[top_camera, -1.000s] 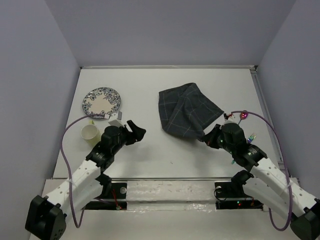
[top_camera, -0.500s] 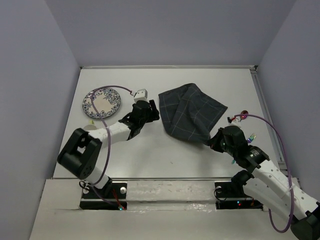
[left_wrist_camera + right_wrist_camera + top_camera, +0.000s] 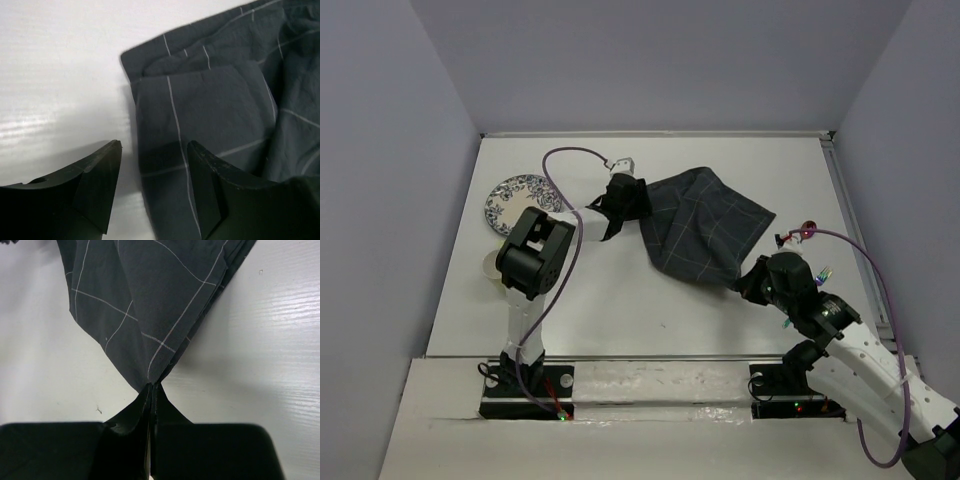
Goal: Set the dinner table for one person
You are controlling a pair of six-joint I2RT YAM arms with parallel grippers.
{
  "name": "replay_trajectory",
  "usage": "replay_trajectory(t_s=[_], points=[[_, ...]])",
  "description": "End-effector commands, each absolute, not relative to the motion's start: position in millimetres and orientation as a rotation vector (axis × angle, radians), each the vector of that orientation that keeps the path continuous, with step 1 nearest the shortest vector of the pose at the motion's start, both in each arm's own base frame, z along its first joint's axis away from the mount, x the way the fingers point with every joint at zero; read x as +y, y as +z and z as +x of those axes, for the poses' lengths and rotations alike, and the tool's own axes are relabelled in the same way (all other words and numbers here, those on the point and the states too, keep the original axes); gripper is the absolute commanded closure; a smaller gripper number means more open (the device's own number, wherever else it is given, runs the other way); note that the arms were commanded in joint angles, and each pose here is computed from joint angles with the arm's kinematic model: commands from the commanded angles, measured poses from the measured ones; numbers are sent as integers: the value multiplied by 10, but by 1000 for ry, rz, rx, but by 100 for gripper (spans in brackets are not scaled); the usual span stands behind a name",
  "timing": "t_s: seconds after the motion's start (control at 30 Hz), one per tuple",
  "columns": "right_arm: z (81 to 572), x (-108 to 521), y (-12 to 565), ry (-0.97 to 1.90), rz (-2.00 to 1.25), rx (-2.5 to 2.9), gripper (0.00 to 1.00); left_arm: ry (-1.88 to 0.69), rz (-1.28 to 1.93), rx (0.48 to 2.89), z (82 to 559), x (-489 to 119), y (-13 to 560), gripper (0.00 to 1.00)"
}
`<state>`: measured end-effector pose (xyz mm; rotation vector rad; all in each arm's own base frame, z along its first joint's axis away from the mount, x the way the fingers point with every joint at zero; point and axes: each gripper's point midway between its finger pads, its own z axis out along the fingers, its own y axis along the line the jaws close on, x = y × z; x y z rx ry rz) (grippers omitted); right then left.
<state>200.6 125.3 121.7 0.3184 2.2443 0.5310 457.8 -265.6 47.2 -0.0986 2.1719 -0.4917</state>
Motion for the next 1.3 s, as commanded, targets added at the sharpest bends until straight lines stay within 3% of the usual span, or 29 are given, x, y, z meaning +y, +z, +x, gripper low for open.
replay_trajectory(t_s=[0.0, 0.03, 0.07, 0.1, 0.2, 0.33, 0.37, 0.47, 0.53, 0.57, 0.6, 0.63, 0.67, 0.7, 0.87, 1.07, 1.27], points=[[2027, 1300, 1245, 552, 279, 2221, 100, -522, -84, 2165, 4830, -2772, 501, 35], [2028, 1298, 1248, 553, 281, 2218, 100, -525, -82, 2170, 4846, -2790, 472, 38], [2027, 1301, 1251, 557, 281, 2215, 100, -521, -77, 2186, 4857, -2805, 381, 48], [2027, 1297, 1251, 556, 281, 2213, 100, -515, -73, 2190, 4906, -2828, 364, 68], [2024, 1296, 1265, 563, 285, 2206, 100, -502, -79, 2179, 5012, -2794, 419, 100], [2020, 1291, 1273, 564, 287, 2203, 100, -454, -152, 2076, 5047, -2430, 994, 100], [2026, 1287, 1263, 555, 286, 2207, 100, -465, -162, 1987, 5048, -2344, 1486, 100], [2059, 1292, 1268, 538, 277, 2214, 100, -358, -184, 1889, 4887, -2010, 2177, 100], [2070, 1337, 1270, 549, 254, 2224, 100, -358, -199, 1867, 4741, -1918, 2300, 92], [2066, 1357, 1279, 560, 247, 2227, 100, -370, -204, 1845, 4621, -1884, 2460, 77], [2057, 1378, 1281, 569, 232, 2234, 100, -346, -211, 1873, 4523, -1820, 2326, 69], [2045, 1380, 1272, 570, 228, 2240, 100, -321, -229, 1874, 4451, -1750, 2293, 39], [2028, 1362, 1254, 560, 230, 2250, 100, -317, -240, 1853, 4366, -1687, 2370, 16], [2027, 1344, 1254, 552, 240, 2248, 100, -278, -251, 1884, 4271, -1602, 2190, 1], [2022, 1333, 1242, 550, 260, 2252, 100, -327, -258, 1899, 3883, -1515, 2074, 1], [2040, 1288, 1274, 540, 291, 2224, 58, -310, -304, 1951, 3433, -1315, 1598, 1], [2031, 1283, 1311, 549, 295, 2212, 54, -310, -396, 1994, 3172, -1184, 1123, 1]])
